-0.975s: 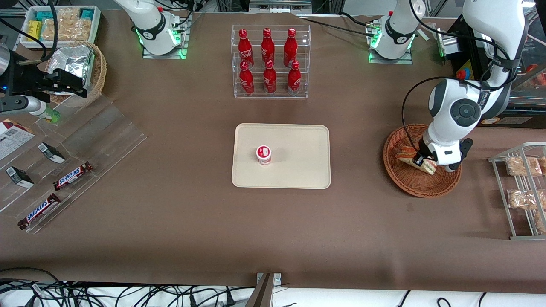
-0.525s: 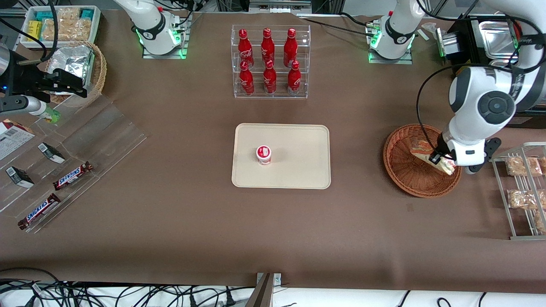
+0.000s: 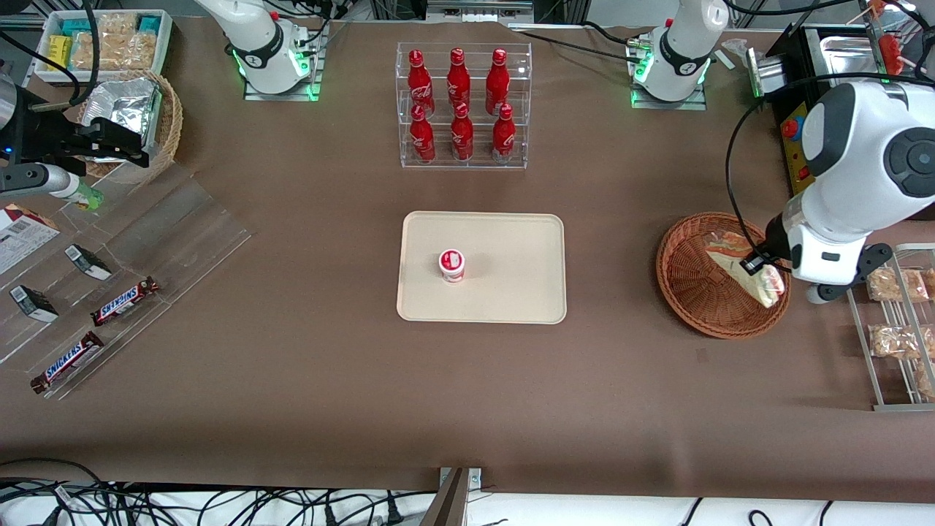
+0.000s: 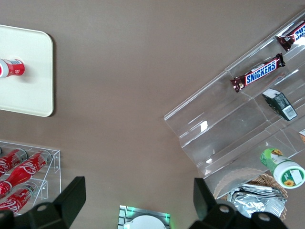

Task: Place sandwich from basket to tray
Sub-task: 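Lift the sandwich out of the basket and carry it toward the cream tray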

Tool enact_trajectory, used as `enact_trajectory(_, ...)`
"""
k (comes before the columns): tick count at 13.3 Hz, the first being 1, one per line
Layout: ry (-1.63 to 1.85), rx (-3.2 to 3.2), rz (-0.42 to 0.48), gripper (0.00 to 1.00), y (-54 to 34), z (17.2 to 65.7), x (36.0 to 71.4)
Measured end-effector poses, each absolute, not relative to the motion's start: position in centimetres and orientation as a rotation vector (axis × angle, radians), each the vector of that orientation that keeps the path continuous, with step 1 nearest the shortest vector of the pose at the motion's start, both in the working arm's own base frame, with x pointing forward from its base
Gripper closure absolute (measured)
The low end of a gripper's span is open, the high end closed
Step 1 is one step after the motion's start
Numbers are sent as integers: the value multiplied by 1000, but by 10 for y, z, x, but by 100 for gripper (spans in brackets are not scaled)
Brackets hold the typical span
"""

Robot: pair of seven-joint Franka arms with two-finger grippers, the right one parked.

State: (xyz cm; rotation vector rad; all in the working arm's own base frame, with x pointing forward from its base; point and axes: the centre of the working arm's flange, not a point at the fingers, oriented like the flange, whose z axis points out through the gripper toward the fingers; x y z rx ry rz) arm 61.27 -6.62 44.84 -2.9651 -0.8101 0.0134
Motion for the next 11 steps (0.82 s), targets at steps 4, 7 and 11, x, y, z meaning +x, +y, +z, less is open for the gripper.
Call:
enact_trajectory(4,-544,-3056,13,83,-153,453,599)
enact_trajectory(7,-333,-3111,18,83,-220,456,578)
enact_trajectory(11,29,-3210,86,83,-276,450,562)
